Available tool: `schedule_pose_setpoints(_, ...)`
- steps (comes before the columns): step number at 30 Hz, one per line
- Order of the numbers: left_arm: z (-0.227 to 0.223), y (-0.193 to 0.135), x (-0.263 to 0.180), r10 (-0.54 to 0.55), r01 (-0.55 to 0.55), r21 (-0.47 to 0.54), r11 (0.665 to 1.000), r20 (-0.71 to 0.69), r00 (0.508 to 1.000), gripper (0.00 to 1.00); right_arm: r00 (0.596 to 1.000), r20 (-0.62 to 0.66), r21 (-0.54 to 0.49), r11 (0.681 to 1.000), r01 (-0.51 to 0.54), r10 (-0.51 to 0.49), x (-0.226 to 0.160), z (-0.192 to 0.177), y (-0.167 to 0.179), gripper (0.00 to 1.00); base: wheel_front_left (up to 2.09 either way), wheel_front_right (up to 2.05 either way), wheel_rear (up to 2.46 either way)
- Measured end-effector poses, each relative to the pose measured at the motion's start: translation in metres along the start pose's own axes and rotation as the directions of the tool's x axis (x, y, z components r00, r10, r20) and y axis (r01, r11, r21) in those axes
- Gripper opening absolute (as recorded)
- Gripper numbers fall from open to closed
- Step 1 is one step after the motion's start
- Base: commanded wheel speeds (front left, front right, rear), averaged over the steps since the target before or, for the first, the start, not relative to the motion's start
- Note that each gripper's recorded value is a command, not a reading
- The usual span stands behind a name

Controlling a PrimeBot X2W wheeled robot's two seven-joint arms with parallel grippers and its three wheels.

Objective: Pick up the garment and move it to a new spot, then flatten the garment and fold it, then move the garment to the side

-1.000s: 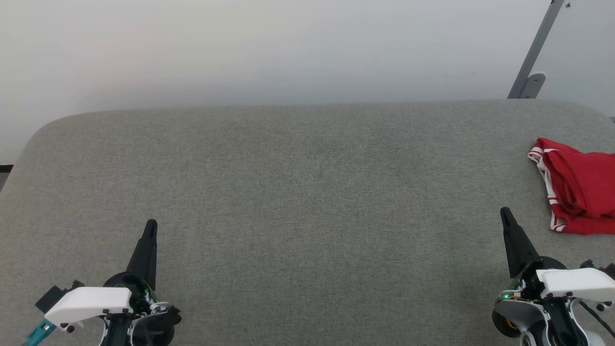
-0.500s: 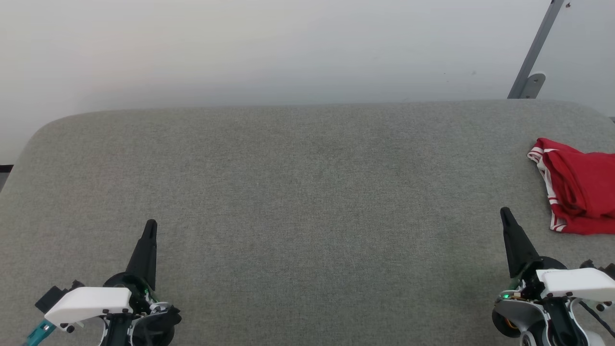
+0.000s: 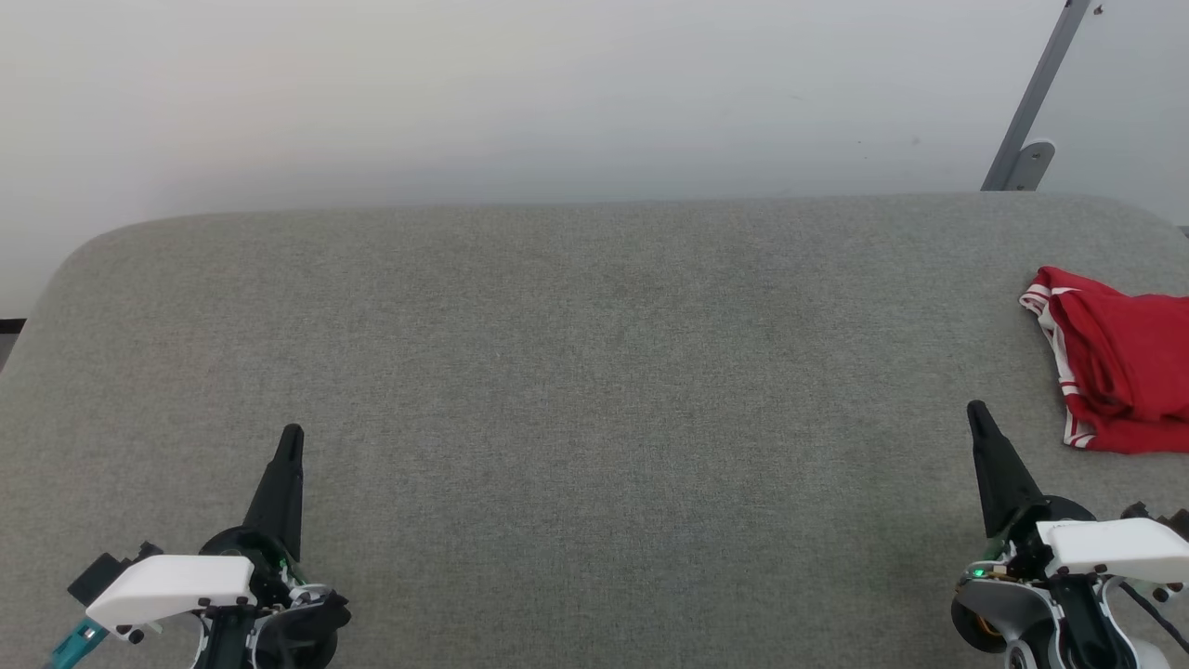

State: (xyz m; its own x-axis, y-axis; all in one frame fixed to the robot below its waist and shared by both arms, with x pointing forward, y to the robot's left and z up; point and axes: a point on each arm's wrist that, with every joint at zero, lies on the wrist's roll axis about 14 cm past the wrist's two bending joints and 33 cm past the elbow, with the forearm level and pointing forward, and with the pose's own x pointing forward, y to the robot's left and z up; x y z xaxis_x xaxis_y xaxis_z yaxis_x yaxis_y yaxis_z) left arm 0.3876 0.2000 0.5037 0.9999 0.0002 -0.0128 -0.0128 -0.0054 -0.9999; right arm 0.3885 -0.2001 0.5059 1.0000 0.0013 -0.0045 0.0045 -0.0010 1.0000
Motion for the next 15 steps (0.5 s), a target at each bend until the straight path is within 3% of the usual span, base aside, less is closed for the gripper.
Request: schedule_pose_setpoints(15,-0.0002,0.0000,0.0000,0.000,0.000,-0.001,1.000,-0.001,1.000,0.00,1.000,0.000,0.000,1.000,0.000,0.000,0.0000,0.0000,0.0000,0.00,0.00,0.00,0.00)
